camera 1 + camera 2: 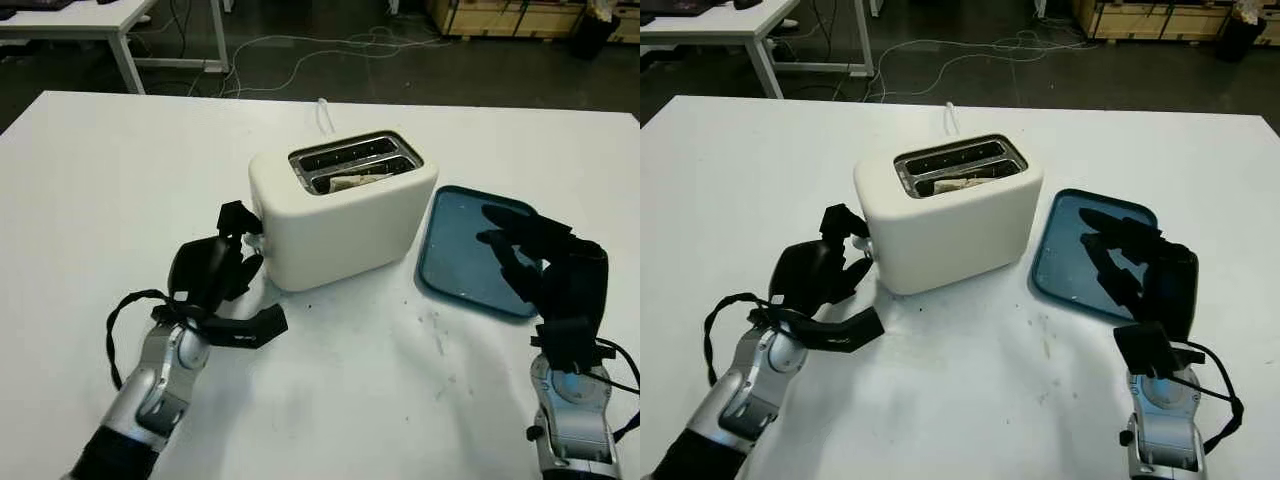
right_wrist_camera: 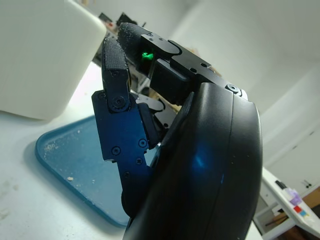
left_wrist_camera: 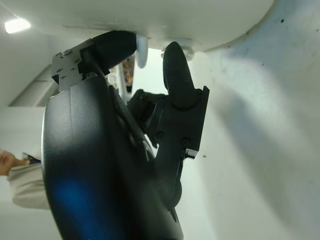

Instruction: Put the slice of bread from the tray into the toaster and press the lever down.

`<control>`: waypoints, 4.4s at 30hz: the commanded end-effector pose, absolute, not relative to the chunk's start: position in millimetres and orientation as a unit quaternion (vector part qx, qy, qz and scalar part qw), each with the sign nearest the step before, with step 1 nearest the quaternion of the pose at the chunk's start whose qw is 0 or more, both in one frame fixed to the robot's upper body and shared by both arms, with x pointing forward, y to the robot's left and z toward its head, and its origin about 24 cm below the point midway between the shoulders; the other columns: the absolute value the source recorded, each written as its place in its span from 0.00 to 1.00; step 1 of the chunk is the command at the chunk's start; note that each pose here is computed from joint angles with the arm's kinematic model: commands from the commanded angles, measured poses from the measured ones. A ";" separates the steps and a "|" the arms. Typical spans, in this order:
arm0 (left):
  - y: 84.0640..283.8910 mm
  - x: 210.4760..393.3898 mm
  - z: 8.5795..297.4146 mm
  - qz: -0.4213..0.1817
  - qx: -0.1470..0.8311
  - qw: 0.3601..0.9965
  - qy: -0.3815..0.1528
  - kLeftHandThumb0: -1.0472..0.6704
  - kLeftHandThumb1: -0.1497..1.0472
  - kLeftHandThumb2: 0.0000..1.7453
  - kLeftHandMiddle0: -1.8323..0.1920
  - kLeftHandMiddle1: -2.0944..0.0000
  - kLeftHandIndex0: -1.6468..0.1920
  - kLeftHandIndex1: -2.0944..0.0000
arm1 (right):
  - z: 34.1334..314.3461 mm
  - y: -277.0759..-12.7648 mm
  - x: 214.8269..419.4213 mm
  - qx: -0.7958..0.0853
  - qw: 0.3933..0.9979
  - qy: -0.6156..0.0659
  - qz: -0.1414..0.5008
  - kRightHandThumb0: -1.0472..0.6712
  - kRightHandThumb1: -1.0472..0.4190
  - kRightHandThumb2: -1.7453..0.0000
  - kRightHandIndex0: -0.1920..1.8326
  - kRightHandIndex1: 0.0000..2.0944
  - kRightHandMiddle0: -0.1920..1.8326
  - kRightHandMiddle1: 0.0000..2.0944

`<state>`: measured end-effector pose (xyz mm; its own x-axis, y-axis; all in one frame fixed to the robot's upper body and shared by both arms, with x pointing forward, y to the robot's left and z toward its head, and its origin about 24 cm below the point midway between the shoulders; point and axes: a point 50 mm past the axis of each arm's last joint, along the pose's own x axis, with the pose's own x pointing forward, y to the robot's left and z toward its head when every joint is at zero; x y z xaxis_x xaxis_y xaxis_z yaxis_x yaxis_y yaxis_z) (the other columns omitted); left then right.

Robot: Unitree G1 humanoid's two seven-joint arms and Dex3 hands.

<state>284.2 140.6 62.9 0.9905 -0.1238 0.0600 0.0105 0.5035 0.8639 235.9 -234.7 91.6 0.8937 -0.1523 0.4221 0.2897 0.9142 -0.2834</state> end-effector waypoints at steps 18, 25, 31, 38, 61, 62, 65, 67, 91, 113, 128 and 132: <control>93.8 278.9 -2.0 -0.299 0.507 0.787 0.182 0.47 0.89 0.31 0.58 0.75 0.43 0.87 | 90.8 -238.0 246.9 -0.173 0.960 -0.187 -0.117 0.30 0.09 0.90 0.52 0.40 0.65 0.00; 96.0 274.6 8.6 -0.295 0.511 0.793 0.152 0.47 0.89 0.30 0.64 0.52 0.56 0.60 | 92.1 -237.4 247.1 -0.176 0.959 -0.187 -0.117 0.30 0.09 0.90 0.51 0.40 0.65 0.00; 102.4 255.7 -58.0 -0.363 0.482 0.734 0.312 0.44 0.89 0.28 0.55 0.80 0.46 0.88 | 93.7 -244.2 246.1 -0.192 0.956 -0.189 -0.118 0.29 0.09 0.89 0.51 0.40 0.64 0.00; 105.9 263.1 -44.5 -0.372 0.502 0.729 0.278 0.44 0.89 0.30 0.57 0.83 0.47 0.93 | 93.0 -242.8 247.4 -0.180 0.958 -0.188 -0.120 0.30 0.09 0.90 0.52 0.39 0.65 0.00; 164.9 265.2 82.0 -0.128 0.429 0.890 -0.088 0.41 0.89 0.23 0.62 0.23 0.63 0.31 | 92.4 -237.2 249.5 -0.174 0.959 -0.194 -0.116 0.29 0.09 0.90 0.52 0.40 0.65 0.00; 167.9 264.2 86.6 -0.119 0.431 0.888 -0.102 0.40 0.89 0.18 0.62 0.25 0.63 0.35 | 92.4 -237.1 249.5 -0.174 0.959 -0.193 -0.116 0.29 0.09 0.90 0.52 0.40 0.65 0.00; 175.6 262.2 97.5 -0.106 0.434 0.884 -0.135 0.39 0.89 0.13 0.62 0.28 0.62 0.42 | 92.4 -236.8 249.6 -0.175 0.958 -0.194 -0.116 0.30 0.09 0.90 0.52 0.40 0.65 0.00; 180.5 261.5 102.5 -0.102 0.438 0.882 -0.145 0.40 0.89 0.11 0.62 0.28 0.61 0.43 | 92.1 -237.0 249.5 -0.179 0.958 -0.193 -0.117 0.30 0.09 0.90 0.52 0.40 0.65 0.00; 211.8 261.1 171.3 -0.006 0.513 0.795 -0.323 0.43 0.89 0.06 0.59 0.22 0.48 0.71 | 87.0 -233.2 248.4 -0.175 0.961 -0.184 -0.109 0.30 0.09 0.90 0.52 0.39 0.65 0.00; 235.4 261.6 175.3 0.060 0.460 0.839 -0.285 0.38 0.88 0.02 0.57 0.57 0.47 0.86 | 157.8 -275.3 286.9 -0.234 0.952 -0.197 -0.014 0.31 0.09 0.93 0.50 0.29 0.56 0.00; 258.5 288.7 236.8 -0.008 0.626 0.749 -0.217 0.33 0.80 0.00 0.42 0.79 0.35 0.97 | 222.4 -269.1 336.6 -0.458 0.873 -0.117 0.122 0.28 0.14 1.00 0.52 0.00 0.48 0.00; 252.9 293.9 243.9 -0.026 0.651 0.729 -0.211 0.33 0.77 0.00 0.39 0.81 0.33 0.98 | 222.7 -260.8 345.0 -0.508 0.840 -0.120 0.148 0.26 0.12 0.99 0.52 0.00 0.48 0.00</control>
